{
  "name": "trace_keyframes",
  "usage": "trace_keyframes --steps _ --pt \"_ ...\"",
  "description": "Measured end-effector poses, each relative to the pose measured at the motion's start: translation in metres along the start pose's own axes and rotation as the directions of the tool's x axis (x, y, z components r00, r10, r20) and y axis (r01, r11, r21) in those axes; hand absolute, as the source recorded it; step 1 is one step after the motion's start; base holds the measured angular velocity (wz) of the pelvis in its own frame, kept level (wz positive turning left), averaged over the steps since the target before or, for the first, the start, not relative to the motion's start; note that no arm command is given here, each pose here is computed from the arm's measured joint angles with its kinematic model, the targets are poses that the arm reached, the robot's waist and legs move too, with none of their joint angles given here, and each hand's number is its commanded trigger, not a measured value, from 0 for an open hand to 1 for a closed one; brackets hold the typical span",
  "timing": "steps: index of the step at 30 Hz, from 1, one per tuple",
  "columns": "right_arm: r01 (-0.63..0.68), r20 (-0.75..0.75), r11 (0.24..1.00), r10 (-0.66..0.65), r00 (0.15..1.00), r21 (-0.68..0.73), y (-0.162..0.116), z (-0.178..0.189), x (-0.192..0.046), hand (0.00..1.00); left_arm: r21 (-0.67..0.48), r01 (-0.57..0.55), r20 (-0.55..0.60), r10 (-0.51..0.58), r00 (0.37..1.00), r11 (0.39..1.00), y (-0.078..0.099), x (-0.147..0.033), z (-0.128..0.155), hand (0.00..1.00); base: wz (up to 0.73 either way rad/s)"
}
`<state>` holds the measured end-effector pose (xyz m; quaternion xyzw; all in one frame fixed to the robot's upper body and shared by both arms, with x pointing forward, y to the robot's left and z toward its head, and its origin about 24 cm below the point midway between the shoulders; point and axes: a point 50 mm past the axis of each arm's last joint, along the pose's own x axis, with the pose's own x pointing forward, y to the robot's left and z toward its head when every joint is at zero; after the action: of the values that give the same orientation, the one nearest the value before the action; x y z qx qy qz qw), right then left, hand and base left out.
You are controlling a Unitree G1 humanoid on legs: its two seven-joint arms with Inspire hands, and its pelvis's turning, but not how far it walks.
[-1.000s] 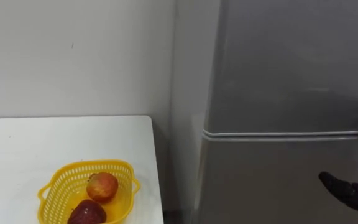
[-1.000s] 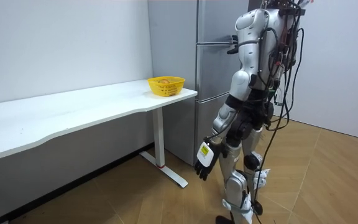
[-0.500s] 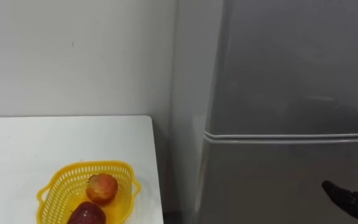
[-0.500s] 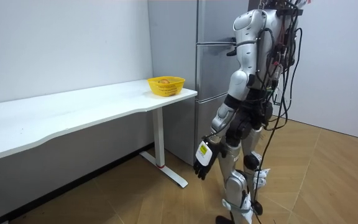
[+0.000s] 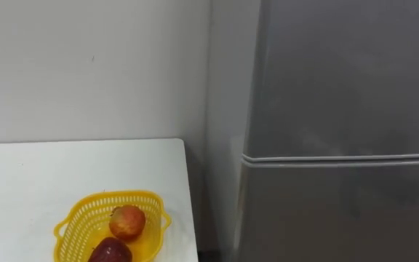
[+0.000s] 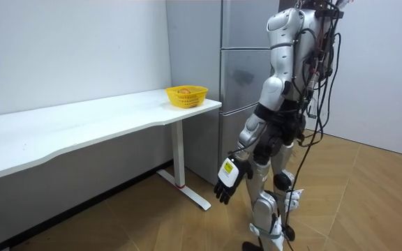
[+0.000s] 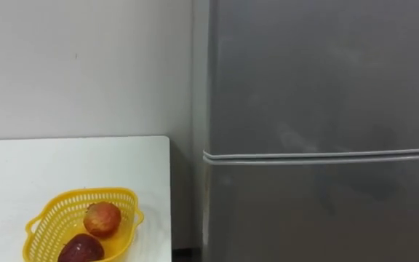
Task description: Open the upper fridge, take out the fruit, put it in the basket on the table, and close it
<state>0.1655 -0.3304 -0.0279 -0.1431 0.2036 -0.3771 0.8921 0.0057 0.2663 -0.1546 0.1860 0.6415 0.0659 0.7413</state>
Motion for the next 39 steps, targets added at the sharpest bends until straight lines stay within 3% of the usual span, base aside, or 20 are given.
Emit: trace_keyframes --steps 5,8,13,25,39 --pt "-0.001 -0.3 1.0 -0.002 0.954 -0.011 0.003 -0.067 -0.016 0.0 -0.01 -0.003 0.021 0.003 1.0 1.0 -0.001 0.0 0.005 0.0 0.04" --pt "-0.014 -0.505 1.0 0.002 0.863 -0.019 0.004 -0.113 -0.04 0.0 -0.019 -0.002 0.022 0.002 1.0 1.0 -0.002 0.0 0.006 0.0 0.07" --pt "-0.028 -0.646 0.998 -0.011 0.763 -0.05 0.002 -0.146 -0.067 0.0 -0.032 -0.004 0.015 0.004 1.0 0.999 -0.006 0.0 0.005 0.0 0.03" --pt "-0.188 -0.775 0.982 0.125 0.62 0.008 0.01 -0.176 -0.101 0.0 -0.017 0.014 0.004 -0.014 1.0 1.0 -0.011 0.001 0.004 0.0 -0.01" --pt "-0.374 -0.804 0.919 0.316 0.504 0.127 0.026 -0.182 -0.115 0.0 -0.008 0.083 -0.06 -0.083 0.995 0.997 -0.024 -0.001 -0.01 0.0 0.02"
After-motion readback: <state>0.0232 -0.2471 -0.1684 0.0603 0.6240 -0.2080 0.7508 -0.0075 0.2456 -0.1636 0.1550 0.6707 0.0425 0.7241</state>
